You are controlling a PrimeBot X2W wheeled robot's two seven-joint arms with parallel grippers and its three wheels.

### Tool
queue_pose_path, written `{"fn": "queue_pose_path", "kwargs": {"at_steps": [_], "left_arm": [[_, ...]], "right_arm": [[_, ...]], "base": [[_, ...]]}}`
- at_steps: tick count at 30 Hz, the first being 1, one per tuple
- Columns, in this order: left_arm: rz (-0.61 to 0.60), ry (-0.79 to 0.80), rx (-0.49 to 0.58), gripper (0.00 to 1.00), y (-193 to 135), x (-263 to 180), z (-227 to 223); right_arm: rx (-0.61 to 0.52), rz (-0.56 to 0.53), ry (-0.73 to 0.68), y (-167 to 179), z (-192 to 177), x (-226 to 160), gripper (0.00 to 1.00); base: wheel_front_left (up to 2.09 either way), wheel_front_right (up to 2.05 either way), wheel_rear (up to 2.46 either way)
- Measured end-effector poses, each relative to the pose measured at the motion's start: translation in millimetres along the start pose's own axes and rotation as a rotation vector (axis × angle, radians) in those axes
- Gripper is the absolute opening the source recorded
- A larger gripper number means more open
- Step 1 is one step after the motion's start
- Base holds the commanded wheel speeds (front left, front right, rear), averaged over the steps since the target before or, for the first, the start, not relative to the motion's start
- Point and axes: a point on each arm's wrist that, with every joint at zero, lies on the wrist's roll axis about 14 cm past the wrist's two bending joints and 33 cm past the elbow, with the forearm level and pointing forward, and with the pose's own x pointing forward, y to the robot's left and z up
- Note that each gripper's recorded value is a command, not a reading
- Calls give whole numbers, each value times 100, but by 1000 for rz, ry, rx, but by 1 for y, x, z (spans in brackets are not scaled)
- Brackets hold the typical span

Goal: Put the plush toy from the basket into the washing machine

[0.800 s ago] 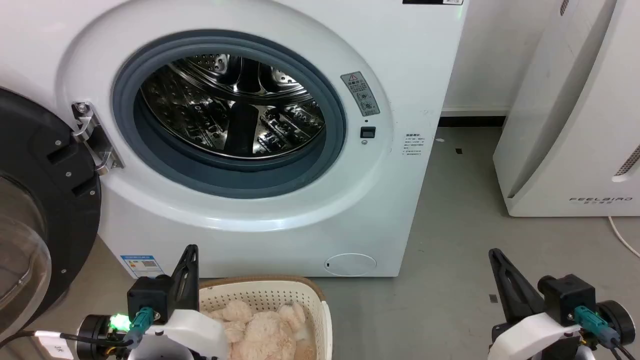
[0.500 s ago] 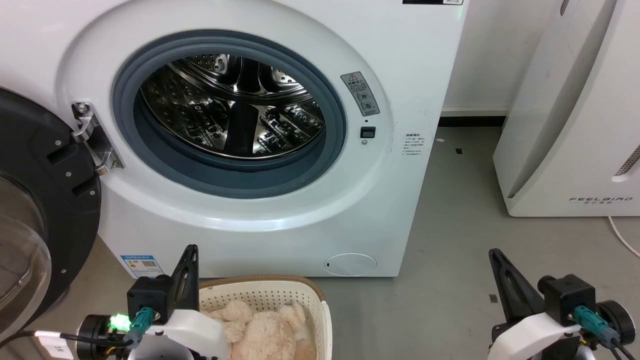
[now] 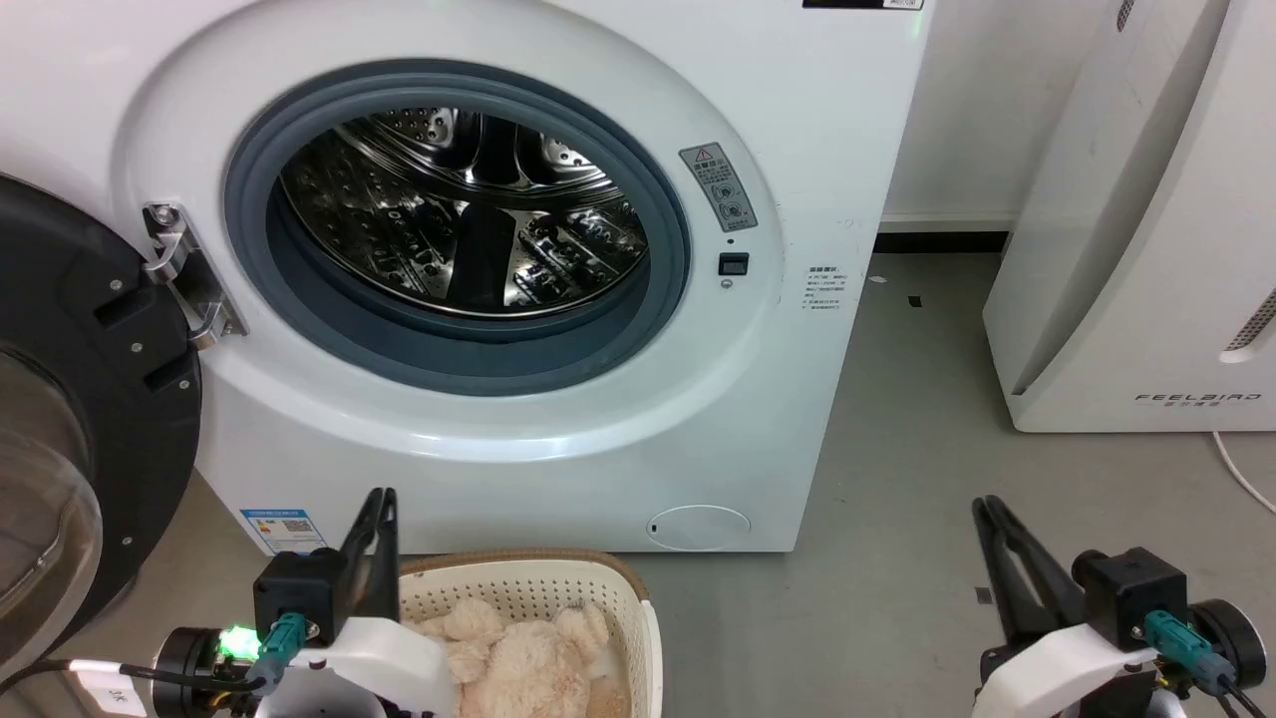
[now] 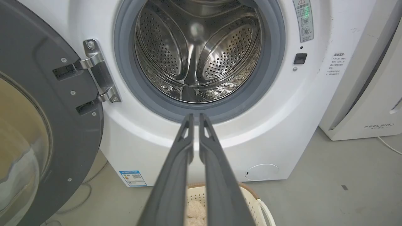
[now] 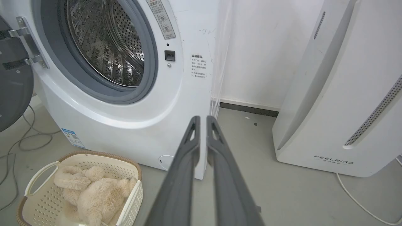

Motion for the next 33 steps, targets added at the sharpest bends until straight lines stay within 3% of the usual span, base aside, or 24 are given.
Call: {"fn": "queue_pose_path", "kwargs": {"at_steps": [33], "left_arm": [[-34, 63, 11, 100, -12, 18, -30]], "right_arm": [[96, -59, -45, -20, 1, 3, 100]], "base": [[0, 0, 0]]}}
